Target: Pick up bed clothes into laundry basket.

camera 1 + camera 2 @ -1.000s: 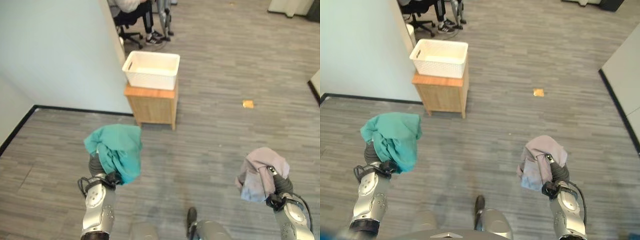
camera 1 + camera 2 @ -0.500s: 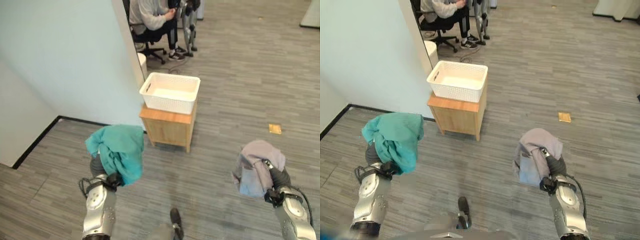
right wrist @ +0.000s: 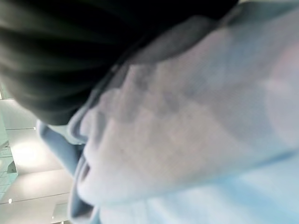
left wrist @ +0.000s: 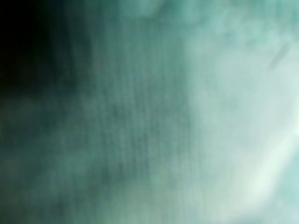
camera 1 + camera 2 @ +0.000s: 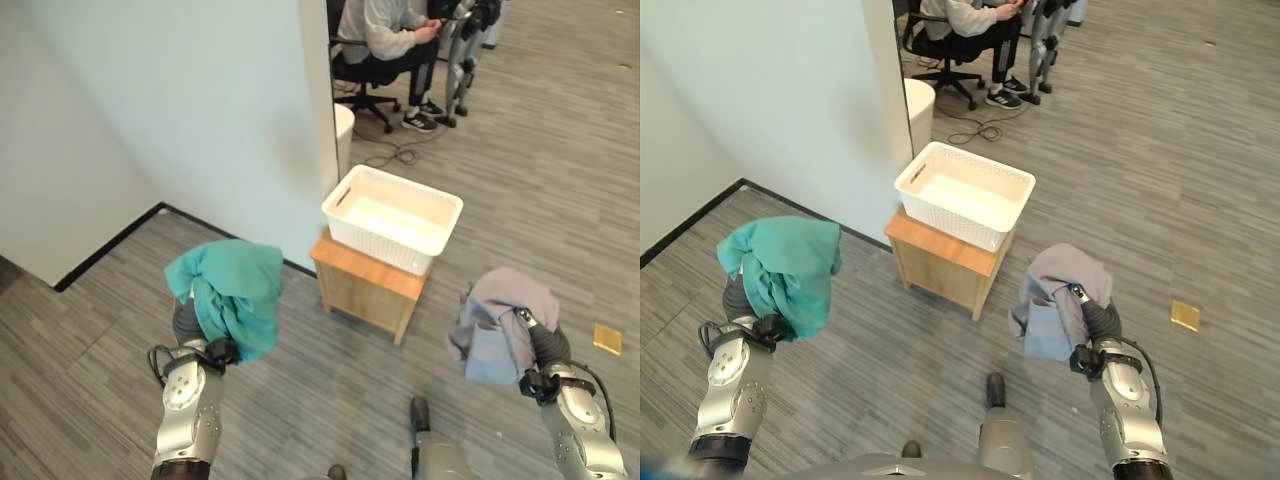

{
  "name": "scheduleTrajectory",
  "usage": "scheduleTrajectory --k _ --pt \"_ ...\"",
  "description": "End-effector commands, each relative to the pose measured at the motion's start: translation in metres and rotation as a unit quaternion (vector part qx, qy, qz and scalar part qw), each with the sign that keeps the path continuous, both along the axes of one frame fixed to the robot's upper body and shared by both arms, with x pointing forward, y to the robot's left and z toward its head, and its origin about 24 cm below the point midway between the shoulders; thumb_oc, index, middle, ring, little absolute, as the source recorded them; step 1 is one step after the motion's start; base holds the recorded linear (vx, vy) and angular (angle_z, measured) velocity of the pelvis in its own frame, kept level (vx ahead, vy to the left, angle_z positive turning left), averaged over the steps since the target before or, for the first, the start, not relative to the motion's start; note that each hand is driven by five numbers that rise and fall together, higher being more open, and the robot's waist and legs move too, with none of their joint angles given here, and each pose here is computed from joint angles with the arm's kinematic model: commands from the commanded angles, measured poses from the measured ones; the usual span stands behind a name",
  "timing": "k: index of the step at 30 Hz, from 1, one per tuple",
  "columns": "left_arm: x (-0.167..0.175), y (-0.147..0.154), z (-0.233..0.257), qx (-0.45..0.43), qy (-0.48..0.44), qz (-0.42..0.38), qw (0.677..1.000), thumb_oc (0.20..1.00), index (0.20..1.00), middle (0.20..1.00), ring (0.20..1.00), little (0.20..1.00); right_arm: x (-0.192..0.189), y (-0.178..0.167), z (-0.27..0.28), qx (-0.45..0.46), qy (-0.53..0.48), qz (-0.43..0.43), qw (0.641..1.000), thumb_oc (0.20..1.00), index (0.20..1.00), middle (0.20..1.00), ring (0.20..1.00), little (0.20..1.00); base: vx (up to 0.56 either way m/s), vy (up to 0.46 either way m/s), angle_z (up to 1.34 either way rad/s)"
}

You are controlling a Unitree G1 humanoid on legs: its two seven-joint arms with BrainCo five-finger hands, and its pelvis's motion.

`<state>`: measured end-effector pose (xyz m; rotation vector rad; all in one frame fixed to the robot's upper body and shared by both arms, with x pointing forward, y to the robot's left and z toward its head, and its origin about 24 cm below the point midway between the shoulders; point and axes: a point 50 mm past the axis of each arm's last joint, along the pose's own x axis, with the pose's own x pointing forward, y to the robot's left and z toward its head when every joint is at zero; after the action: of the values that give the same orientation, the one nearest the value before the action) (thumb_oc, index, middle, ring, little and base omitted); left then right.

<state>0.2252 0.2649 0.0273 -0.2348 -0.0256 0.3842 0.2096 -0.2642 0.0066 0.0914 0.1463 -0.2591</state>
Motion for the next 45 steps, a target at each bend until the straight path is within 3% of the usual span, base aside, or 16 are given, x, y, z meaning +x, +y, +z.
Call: scheduleTrajectory --k 1,5,9,15,16,19,23,30,37,45 --pt "0.018 -0.003 0.047 0.049 -0.104 -0.033 0.993 0.200 0.200 0.200 0.200 0.200 0.014 -0.010 0.037 -0.028 -0.098 -0.013 0.995 0.200 0.200 0.200 0.200 0.200 0.16 -0.172 0.18" --pt "0.017 -0.002 0.047 0.041 -0.108 -0.029 0.993 0.200 0.200 0.200 0.200 0.200 0.014 -0.018 0.043 -0.050 -0.100 -0.010 0.994 0.200 0.200 0.200 0.200 0.200 0.20 -0.337 0.12" --pt "0.016 -0.010 0.038 -0.064 -0.126 -0.036 0.989 0.200 0.200 0.200 0.200 0.200 0.016 -0.042 0.073 -0.120 -0.117 0.003 0.986 0.200 0.200 0.200 0.200 0.200 0.11 -0.367 0.63" --pt "-0.004 -0.005 0.016 -0.053 -0.068 -0.035 0.996 0.200 0.200 0.200 0.200 0.200 0.015 -0.083 0.124 -0.238 -0.123 -0.006 0.964 0.200 0.200 0.200 0.200 0.200 0.18 -0.080 0.59" --pt "-0.012 0.000 0.010 -0.036 -0.046 -0.043 0.997 0.200 0.200 0.200 0.200 0.200 0.025 -0.094 0.149 -0.299 -0.119 0.003 0.947 0.200 0.200 0.200 0.200 0.200 0.20 0.031 0.51" --pt "-0.020 -0.001 0.003 -0.041 -0.027 -0.053 0.997 0.200 0.200 0.200 0.200 0.200 0.047 -0.104 0.167 -0.365 -0.089 0.005 0.927 0.200 0.200 0.200 0.200 0.200 0.22 0.067 0.06" --pt "-0.021 -0.009 0.002 -0.046 -0.024 -0.074 0.996 0.200 0.200 0.200 0.200 0.200 0.072 -0.113 0.181 -0.404 -0.057 -0.012 0.913 0.200 0.200 0.200 0.200 0.200 0.20 0.154 -0.09" --pt "-0.007 -0.023 0.011 -0.031 -0.038 -0.114 0.992 0.200 0.200 0.200 0.200 0.200 0.129 -0.075 0.232 -0.463 -0.089 0.016 0.881 0.200 0.200 0.200 0.200 0.200 0.09 0.120 -0.05" --pt "-0.008 -0.024 0.009 -0.027 -0.030 -0.115 0.993 0.200 0.200 0.200 0.200 0.200 0.153 -0.040 0.244 -0.484 -0.107 0.052 0.867 0.200 0.200 0.200 0.200 0.200 0.01 0.036 0.06" --pt "-0.005 -0.022 0.017 -0.020 -0.043 -0.109 0.993 0.200 0.200 0.200 0.200 0.200 0.170 -0.033 0.230 -0.480 -0.069 0.040 0.874 0.200 0.200 0.200 0.200 0.200 -0.01 0.010 -0.04"
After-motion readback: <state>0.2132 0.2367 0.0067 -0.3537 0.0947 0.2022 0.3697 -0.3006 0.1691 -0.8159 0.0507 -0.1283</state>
